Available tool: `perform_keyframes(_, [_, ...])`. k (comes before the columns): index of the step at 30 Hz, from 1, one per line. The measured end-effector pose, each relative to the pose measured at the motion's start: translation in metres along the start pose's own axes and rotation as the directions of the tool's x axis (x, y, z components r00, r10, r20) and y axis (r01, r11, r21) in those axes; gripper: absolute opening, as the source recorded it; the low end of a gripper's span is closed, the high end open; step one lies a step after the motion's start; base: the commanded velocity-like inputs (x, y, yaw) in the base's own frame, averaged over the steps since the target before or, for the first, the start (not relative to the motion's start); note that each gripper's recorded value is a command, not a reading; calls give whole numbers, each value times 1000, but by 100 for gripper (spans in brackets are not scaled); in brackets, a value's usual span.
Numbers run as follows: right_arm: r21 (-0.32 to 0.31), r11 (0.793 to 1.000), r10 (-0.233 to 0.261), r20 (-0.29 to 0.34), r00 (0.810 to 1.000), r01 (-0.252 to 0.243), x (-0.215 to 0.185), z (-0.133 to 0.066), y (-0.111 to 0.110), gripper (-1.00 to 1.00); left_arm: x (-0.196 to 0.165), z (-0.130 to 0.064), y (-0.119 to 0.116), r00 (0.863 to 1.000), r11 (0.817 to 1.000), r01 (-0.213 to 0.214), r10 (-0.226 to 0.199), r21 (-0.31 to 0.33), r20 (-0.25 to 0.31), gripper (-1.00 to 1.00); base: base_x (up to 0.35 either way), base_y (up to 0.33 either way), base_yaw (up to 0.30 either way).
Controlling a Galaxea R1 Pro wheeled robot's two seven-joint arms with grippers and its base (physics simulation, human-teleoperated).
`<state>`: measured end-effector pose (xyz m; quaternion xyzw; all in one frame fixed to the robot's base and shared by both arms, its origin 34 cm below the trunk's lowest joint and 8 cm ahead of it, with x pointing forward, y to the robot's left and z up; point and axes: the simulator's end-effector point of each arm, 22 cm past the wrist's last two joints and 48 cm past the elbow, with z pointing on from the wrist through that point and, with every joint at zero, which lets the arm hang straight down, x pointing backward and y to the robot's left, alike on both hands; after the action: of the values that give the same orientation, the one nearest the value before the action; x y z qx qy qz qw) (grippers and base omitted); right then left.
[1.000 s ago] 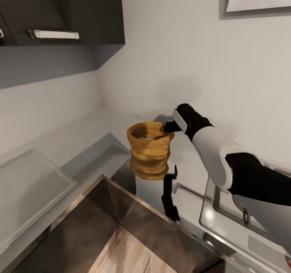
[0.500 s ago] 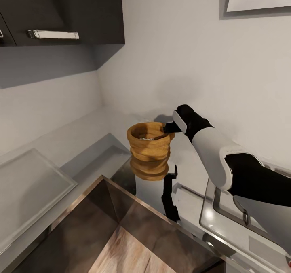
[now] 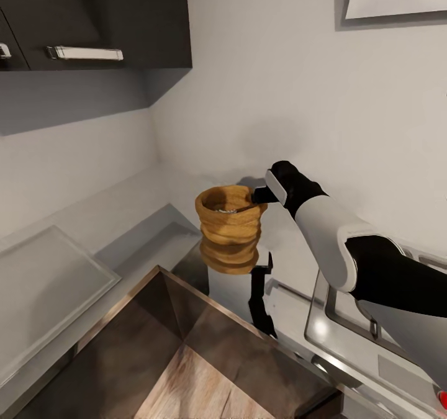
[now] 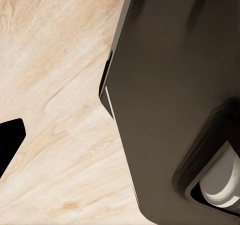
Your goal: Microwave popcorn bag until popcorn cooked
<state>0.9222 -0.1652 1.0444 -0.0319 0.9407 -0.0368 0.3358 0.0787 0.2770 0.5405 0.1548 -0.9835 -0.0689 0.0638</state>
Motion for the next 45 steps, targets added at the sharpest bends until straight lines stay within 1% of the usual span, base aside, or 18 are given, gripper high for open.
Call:
perform_keyframes(9, [-4, 1000, 1, -11, 1000, -1, 3, 0, 1, 100, 0, 0, 0, 1000, 1000, 0, 0, 0, 0, 100, -1, 0, 0])
perform_keyframes(10, [-4, 1000, 1, -12, 1000, -1, 3, 0, 1, -100, 0, 0, 0, 1000, 1000, 0, 0, 0, 0, 100, 0, 0, 0])
perform_keyframes(13, [-7, 1000, 1, -20, 1000, -1, 6, 2, 2, -100, 0, 0, 0, 1000, 1000, 0, 0, 0, 0, 100, 0, 0, 0])
perform_keyframes(14, [2, 1000, -9, -29, 1000, 9, 10, 4, 1, -100, 0, 0, 0, 1000, 1000, 0, 0, 0, 0, 100, 0, 0, 0])
perform_keyframes(18, [15, 1000, -19, -32, 999, 20, 12, 5, -2, -100, 0, 0, 0, 1000, 1000, 0, 0, 0, 0, 100, 0, 0, 0])
perform_keyframes(22, [44, 998, -36, -30, 999, 38, 11, 5, -9, -100, 0, 0, 0, 1000, 1000, 0, 0, 0, 0, 100, 0, 0, 0])
perform_keyframes(27, [31, 999, -26, -38, 999, 27, 13, 5, -6, -100, 0, 0, 0, 1000, 1000, 0, 0, 0, 0, 100, 0, 0, 0])
perform_keyframes(34, [30, 999, -26, -41, 999, 27, 14, 5, -6, -100, 1, 0, 0, 1000, 1000, 0, 0, 1, -1, 100, -10, 0, 0])
perform_keyframes(36, [40, 999, -36, -46, 998, 37, 15, 5, -8, -100, 0, 0, -1, 1000, 1000, 0, 0, 2, -1, 100, -182, 0, 0])
perform_keyframes(40, [13, 1000, -22, -94, 995, 23, 21, 1, -3, -100, 0, 0, -1, 1000, 1000, 1, -1, 3, -1, 100, -322, 0, 0])
perform_keyframes(45, [5, 999, -30, -148, 988, 31, 30, -5, -3, -100, 0, 0, -1, 1000, 1000, 1, -1, 3, -1, 100, -343, 0, 0])
